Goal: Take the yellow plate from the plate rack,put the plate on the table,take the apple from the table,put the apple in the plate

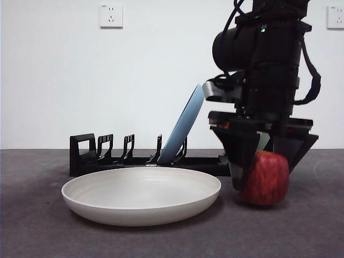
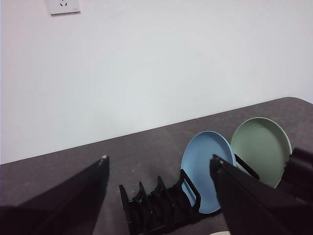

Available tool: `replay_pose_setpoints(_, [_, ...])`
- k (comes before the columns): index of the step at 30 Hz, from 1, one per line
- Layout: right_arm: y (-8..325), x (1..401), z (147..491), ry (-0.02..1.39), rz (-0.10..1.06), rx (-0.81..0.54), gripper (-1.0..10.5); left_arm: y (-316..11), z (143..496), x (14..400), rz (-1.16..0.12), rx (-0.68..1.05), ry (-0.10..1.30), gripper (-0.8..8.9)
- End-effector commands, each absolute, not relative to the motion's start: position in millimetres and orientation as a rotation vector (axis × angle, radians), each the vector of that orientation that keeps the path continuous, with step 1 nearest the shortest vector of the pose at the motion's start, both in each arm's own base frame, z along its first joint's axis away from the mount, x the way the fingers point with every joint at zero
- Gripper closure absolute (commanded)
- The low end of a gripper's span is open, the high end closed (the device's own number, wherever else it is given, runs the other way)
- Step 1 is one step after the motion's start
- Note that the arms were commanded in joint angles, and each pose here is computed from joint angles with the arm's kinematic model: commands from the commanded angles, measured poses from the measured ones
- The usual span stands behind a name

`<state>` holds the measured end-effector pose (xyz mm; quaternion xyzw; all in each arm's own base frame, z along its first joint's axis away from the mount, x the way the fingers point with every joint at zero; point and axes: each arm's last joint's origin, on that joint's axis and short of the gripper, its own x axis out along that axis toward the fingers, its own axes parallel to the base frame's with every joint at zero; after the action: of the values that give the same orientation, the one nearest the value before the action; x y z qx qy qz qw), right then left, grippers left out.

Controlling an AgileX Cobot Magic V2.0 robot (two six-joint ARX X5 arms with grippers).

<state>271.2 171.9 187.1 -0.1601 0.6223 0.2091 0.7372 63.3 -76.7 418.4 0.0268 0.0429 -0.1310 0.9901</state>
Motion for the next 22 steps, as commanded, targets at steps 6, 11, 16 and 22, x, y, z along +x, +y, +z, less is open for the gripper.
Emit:
replay_pose_setpoints(6, [177.9,253.0,283.6,1.047,0.541,-0.261,9.6,-76.3,417.8,63.2,-0.258,0.068,0.082,4.68])
replay_pose_setpoints(11, [211.1,245.3,309.0,0.96,0.645,-0.282,9.6,-76.4,418.6,63.3,-0.259,0.083,0.074,4.68])
replay_pose_setpoints(16, [250.2,252.6,297.8,0.979,0.704,-0.326,9.6,-76.4,418.6,63.3,-0.26,0.101,0.071,4.68])
replay_pose_setpoints(22, [286.6,262.6,243.7,1.097,0.72,-0.399,9.6,-76.4,418.3,63.3,-0.26,0.104,0.073,4.68])
